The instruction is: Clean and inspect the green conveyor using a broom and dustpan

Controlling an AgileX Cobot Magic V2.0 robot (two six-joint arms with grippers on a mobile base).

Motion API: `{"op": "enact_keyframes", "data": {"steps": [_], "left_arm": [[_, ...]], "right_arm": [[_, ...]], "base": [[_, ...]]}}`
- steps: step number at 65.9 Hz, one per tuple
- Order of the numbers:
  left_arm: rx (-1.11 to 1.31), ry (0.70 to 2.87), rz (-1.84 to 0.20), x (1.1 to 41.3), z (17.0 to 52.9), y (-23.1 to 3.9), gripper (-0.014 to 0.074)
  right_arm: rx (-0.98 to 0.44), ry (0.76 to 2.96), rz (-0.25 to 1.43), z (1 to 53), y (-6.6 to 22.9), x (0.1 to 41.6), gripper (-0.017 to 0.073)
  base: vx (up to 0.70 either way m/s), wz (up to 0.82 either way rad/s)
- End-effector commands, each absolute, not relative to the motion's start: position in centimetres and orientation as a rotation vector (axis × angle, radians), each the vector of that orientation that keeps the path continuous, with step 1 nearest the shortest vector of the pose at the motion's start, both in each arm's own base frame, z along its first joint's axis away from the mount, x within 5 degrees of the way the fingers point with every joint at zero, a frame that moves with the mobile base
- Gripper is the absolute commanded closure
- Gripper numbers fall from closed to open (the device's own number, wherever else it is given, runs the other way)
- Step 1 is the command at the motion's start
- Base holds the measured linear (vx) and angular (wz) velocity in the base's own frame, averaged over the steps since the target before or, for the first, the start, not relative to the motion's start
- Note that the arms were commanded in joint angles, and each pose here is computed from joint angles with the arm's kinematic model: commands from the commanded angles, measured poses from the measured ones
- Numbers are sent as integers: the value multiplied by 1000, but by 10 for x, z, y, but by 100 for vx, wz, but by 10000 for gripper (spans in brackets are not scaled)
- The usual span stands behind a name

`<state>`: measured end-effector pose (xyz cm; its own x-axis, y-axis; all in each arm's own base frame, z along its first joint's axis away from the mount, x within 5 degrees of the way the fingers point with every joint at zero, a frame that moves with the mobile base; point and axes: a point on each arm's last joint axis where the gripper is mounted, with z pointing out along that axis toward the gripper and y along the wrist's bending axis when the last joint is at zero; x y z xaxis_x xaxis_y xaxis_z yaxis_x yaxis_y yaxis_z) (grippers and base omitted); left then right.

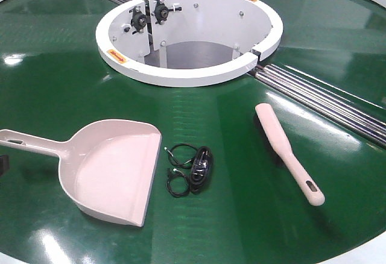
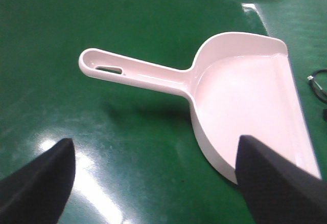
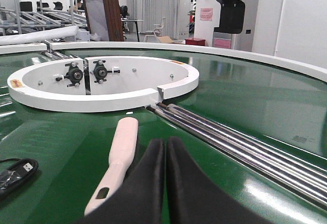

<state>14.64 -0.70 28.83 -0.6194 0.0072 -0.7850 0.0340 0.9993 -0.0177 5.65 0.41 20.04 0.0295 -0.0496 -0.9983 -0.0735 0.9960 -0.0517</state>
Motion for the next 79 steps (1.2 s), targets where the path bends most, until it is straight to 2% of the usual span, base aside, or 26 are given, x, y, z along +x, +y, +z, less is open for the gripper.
{"op": "enact_keyframes", "data": {"steps": [1, 9, 19, 31, 39, 46, 59, 68, 79], "left_arm": [[1, 2135, -85, 153, 306, -9, 22], [182, 2187, 7, 158, 317, -10, 52], [441, 2292, 99, 178, 347, -11, 69], [812, 2447, 76, 219, 372, -19, 70], [955, 2489, 61, 253, 379, -21, 70], [1109, 2448, 80, 282, 370, -26, 70], [1599, 2309, 209, 305, 342, -36, 70], [1744, 2230, 380, 320, 331, -35, 70], [1856, 2236, 358, 332, 310, -36, 70]], "right_arm": [[-99, 1464, 10, 206, 4, 55, 568], [-99, 1464, 10, 206, 4, 55, 568], [-99, 1464, 10, 206, 4, 55, 568], [-99, 1464, 10, 206, 4, 55, 568], [-99, 1464, 10, 206, 4, 55, 568], [-99, 1464, 10, 206, 4, 55, 568], [-99, 1464, 10, 206, 4, 55, 568], [-99, 1464, 10, 206, 4, 55, 568], [-99, 1464, 10, 206, 4, 55, 568]], "base": [[0, 0], [0, 0], [0, 0], [0, 0], [0, 0], [0, 0], [0, 0], [0, 0], [0, 0]]}}
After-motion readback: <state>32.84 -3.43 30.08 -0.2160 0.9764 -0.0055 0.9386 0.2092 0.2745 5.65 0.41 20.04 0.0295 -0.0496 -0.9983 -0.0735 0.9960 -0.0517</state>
